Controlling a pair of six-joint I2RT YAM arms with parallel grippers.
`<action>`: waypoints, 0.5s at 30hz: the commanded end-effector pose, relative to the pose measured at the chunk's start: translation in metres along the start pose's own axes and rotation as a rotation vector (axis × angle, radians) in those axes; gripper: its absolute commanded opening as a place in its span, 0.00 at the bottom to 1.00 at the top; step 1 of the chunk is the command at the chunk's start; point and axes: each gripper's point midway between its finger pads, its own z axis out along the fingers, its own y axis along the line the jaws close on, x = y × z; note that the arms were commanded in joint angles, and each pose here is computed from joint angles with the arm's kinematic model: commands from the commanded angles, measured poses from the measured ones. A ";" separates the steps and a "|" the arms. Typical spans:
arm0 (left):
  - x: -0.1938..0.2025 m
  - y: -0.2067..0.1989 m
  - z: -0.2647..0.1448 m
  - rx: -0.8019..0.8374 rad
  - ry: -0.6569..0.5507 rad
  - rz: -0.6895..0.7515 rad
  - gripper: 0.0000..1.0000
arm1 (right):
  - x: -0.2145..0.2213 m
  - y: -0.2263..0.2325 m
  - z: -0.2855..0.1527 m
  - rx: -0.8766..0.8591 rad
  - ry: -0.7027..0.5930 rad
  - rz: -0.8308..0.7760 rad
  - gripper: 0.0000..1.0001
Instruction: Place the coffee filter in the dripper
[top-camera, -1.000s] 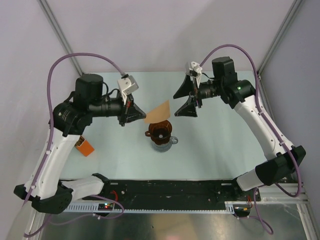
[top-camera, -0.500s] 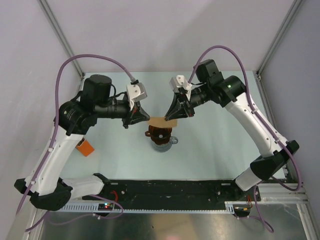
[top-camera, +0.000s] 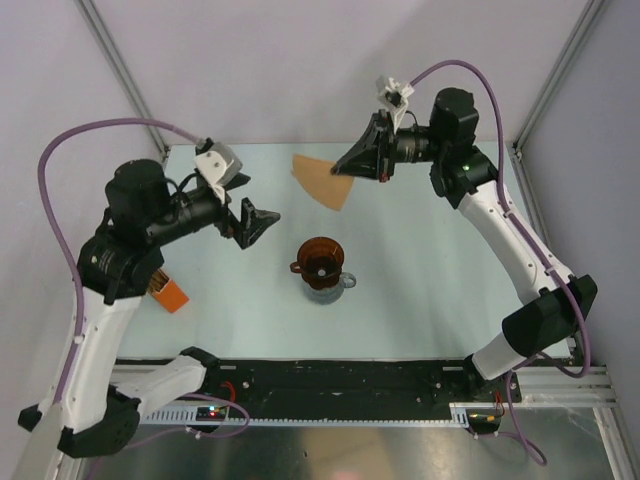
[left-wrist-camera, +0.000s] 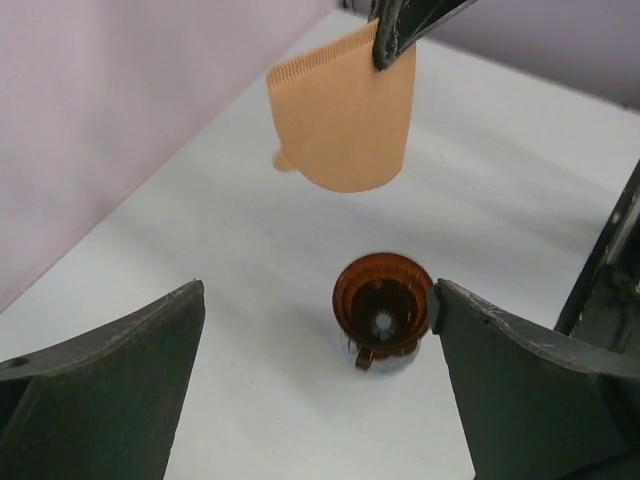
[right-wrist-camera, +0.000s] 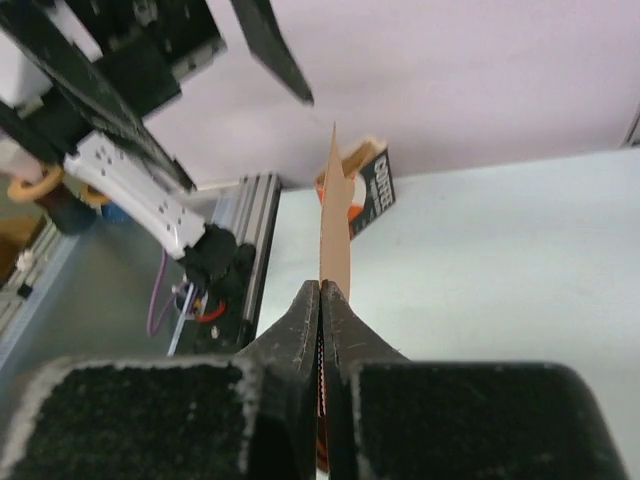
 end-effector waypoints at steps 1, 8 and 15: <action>-0.033 0.011 0.008 -0.061 -0.222 -0.070 1.00 | -0.086 0.046 -0.007 -0.057 -0.224 -0.110 0.00; -0.054 0.001 0.021 0.024 -0.449 -0.204 1.00 | -0.114 0.059 -0.010 -0.060 -0.323 -0.094 0.00; -0.081 -0.018 0.034 0.157 -0.553 -0.270 0.99 | -0.110 0.063 -0.005 -0.050 -0.340 -0.055 0.00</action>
